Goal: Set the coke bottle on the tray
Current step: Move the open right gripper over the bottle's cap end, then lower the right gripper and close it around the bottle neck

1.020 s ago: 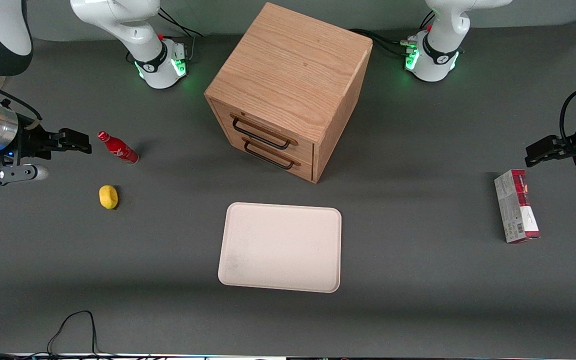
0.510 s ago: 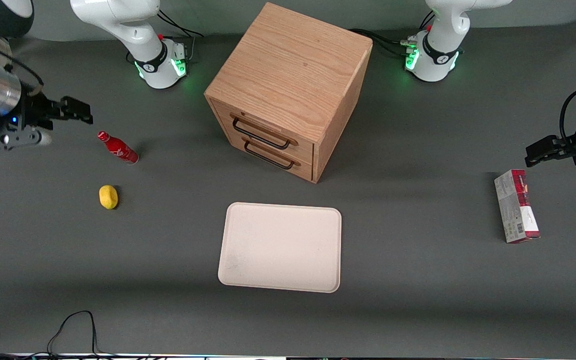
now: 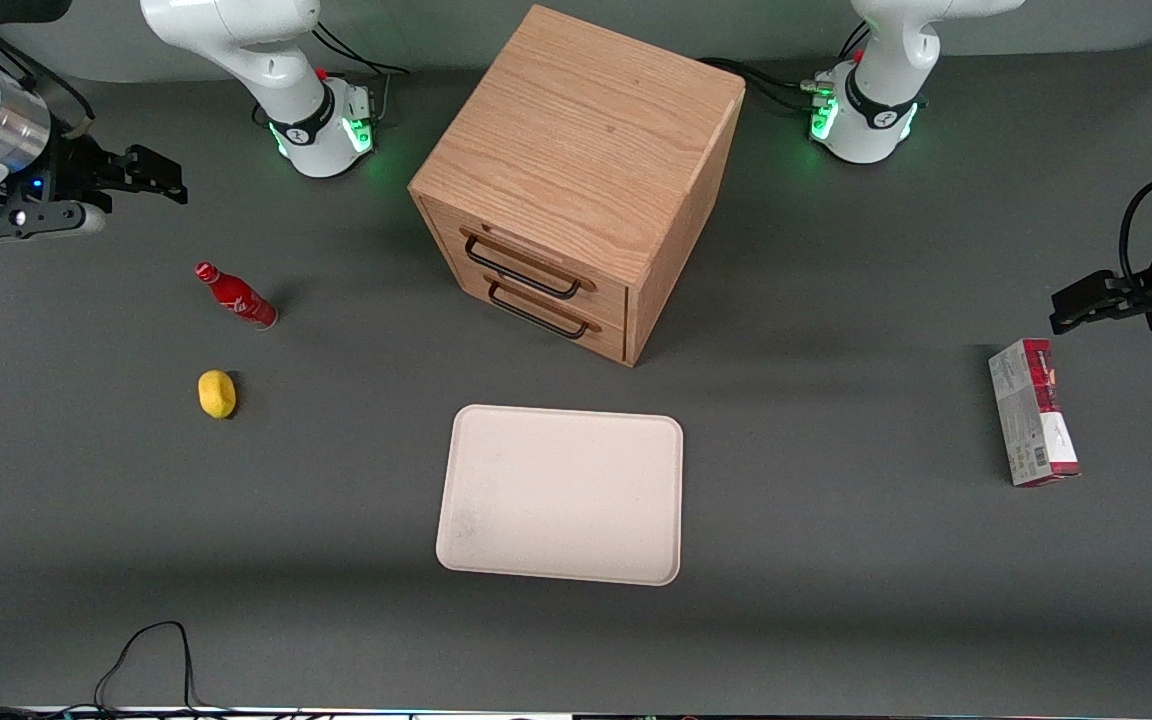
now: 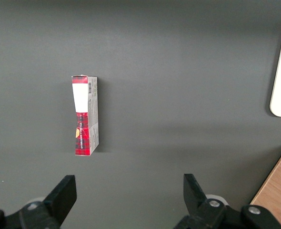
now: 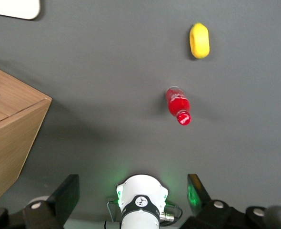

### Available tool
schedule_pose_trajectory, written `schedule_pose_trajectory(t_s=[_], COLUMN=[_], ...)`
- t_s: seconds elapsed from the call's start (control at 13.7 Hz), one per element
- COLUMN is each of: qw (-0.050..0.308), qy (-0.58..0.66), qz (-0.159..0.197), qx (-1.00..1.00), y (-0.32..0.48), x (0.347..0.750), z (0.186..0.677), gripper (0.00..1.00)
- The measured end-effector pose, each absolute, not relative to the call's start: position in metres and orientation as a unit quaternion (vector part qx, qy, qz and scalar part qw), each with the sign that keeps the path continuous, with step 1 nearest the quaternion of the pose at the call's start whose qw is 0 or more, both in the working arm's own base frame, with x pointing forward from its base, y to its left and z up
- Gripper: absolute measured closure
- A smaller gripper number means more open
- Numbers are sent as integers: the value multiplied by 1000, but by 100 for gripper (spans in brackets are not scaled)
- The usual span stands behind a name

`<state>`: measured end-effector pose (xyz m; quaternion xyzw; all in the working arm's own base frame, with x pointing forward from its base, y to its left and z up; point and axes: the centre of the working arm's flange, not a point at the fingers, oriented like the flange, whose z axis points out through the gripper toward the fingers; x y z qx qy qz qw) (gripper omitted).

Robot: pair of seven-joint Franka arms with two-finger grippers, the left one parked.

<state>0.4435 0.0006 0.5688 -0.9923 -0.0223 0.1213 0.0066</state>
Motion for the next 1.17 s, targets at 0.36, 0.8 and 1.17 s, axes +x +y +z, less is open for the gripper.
schedule_pose_trajectory(t_s=[0.36, 0.8, 1.17], qw=[0, -6, -5], qy=[-5, -31, -34], qz=[94, 74, 65], qx=[-996, -997, -997], y=[-30, -49, -63], x=[438, 408, 392], z=[481, 390, 357], gripper=[0, 0, 0])
